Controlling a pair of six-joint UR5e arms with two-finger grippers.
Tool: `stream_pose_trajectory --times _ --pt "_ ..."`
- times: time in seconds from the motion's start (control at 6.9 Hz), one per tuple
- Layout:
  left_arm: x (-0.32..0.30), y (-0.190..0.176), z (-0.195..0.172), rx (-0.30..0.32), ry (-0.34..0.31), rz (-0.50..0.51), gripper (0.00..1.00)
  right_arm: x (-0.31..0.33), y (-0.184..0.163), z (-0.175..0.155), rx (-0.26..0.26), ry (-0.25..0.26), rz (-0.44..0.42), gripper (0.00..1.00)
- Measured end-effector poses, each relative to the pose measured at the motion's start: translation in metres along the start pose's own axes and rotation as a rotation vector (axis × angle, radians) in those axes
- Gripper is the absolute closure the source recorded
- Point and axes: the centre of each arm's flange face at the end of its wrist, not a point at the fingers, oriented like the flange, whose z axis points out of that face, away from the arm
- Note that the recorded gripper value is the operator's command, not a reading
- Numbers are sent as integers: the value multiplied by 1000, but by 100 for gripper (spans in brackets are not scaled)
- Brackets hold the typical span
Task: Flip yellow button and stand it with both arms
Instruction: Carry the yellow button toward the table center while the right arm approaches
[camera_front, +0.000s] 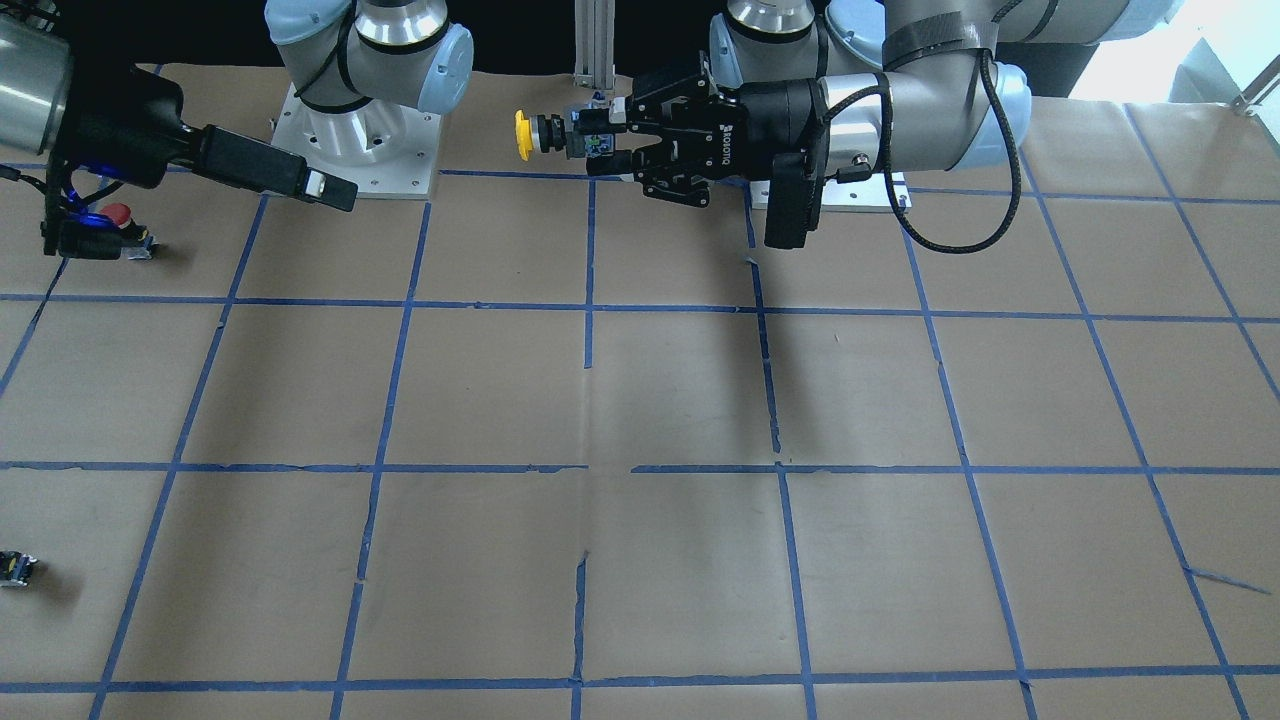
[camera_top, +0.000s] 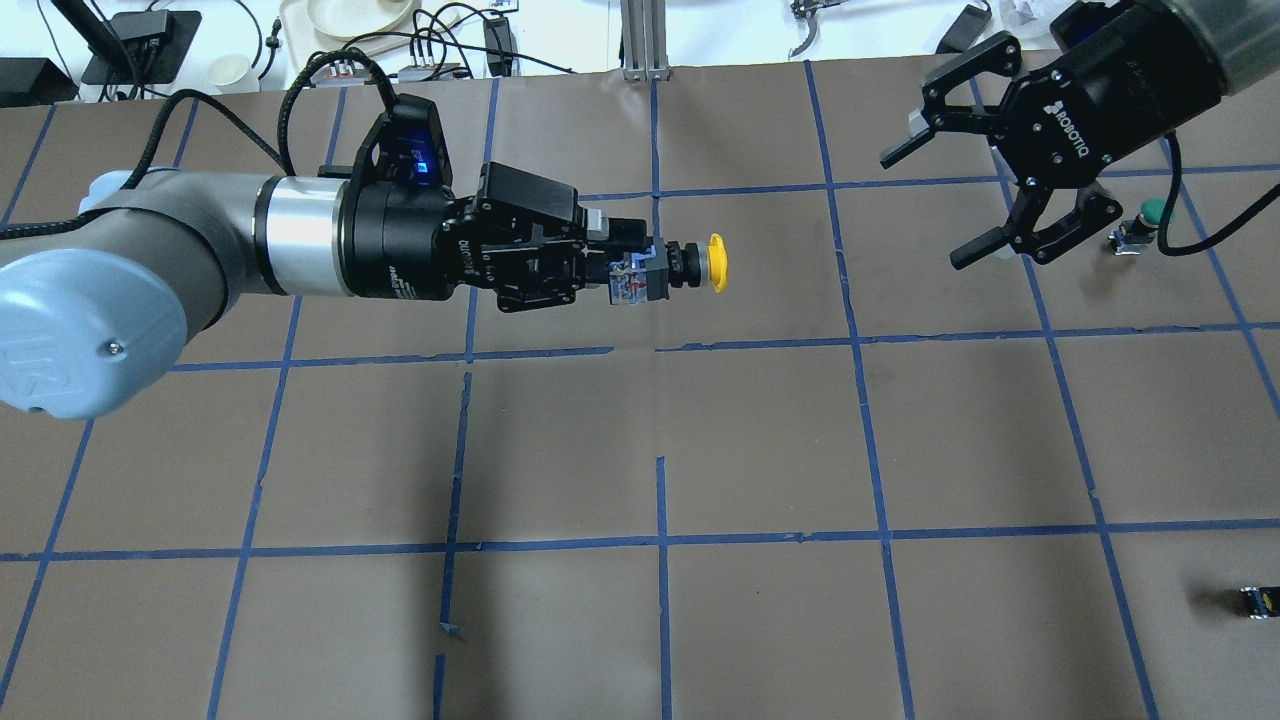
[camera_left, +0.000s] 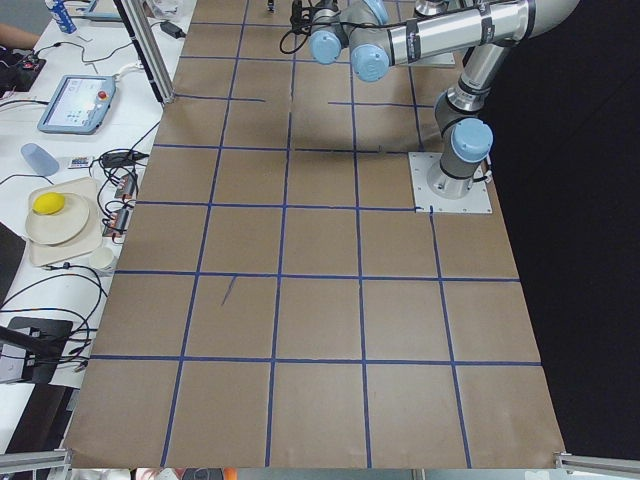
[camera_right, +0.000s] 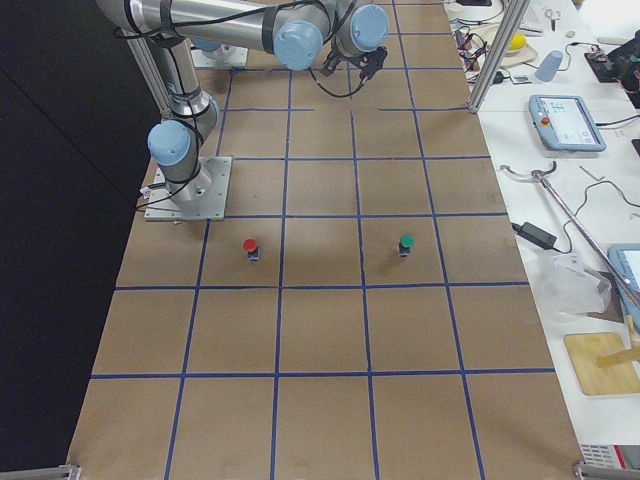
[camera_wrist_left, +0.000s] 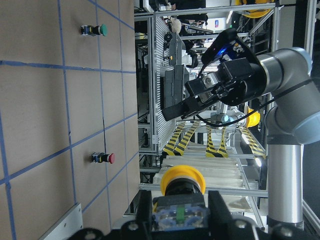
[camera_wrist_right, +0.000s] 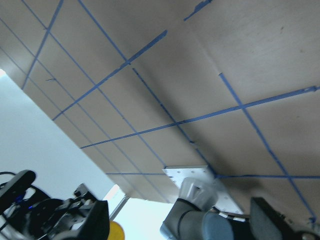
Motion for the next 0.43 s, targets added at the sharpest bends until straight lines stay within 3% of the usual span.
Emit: stream_pose_trajectory --times 0.14,0.29,0.43 --pt "3 3 9 6 39 -1 85 1 7 9 -72 -122 59 1" --pt "6 7 19 -4 60 1 85 -3 17 24 -129 -209 92 1" --pt "8 10 25 -13 68 4 85 -11 31 48 -184 -256 117 1"
